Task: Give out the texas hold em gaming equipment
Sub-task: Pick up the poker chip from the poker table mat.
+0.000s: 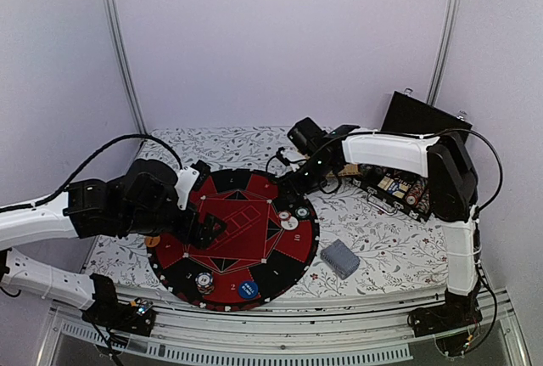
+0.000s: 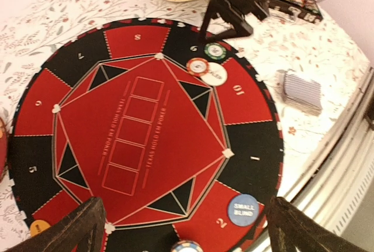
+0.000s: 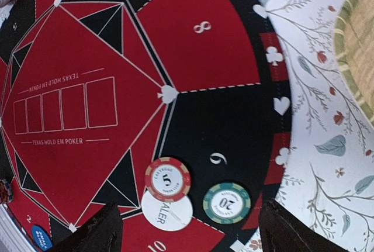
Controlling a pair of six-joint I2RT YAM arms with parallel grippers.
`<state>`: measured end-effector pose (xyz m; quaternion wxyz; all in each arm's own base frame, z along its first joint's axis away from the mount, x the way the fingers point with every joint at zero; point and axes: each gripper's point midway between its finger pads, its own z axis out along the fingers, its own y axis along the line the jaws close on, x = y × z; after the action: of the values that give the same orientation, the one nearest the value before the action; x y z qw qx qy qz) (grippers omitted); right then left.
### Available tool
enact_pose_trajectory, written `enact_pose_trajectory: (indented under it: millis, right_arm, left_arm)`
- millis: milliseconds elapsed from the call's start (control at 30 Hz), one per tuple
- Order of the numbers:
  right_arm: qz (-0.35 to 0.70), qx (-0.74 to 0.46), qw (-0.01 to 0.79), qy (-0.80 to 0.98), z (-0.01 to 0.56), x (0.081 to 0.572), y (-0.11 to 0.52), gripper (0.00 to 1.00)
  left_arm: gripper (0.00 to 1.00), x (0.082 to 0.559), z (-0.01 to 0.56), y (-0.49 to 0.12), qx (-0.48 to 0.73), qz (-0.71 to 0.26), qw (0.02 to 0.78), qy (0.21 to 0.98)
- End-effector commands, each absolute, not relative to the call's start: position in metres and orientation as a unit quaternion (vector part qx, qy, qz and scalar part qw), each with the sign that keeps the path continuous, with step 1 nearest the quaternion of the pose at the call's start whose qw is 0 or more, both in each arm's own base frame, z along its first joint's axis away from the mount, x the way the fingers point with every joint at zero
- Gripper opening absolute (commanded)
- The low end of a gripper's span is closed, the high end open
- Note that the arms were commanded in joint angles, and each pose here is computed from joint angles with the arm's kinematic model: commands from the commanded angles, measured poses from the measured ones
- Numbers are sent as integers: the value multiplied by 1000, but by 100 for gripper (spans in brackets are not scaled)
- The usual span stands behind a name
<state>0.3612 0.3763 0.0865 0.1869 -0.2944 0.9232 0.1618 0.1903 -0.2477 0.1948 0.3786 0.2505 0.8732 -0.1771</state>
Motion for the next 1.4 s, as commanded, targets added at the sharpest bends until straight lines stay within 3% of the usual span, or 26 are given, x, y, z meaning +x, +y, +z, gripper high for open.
enact_pose_trajectory:
  millis: [0, 367, 500, 733, 1000, 1367]
  right_arm:
    - [101, -340, 171, 919, 58, 356, 387, 82]
    - [52, -366, 116, 922, -5, 345, 391, 74]
    - [47, -369, 105, 922, -12, 341, 390, 60]
    - [24, -377, 104, 920, -12, 334, 389, 49]
    - [26, -373, 123, 919, 2, 336, 395, 36]
    - [101, -363, 207, 903, 83, 346, 422, 33]
  left_arm:
    - [98, 205, 187, -233, 236, -139, 390, 879]
    - [98, 206, 180, -221, 221, -142, 392, 881]
    - [98, 206, 179, -221, 221, -141, 390, 882]
    - [98, 206, 175, -216, 221, -131, 388, 885]
    - [98, 206, 174, -213, 218, -132, 389, 885]
    - [98, 208, 178, -211, 211, -131, 396, 884]
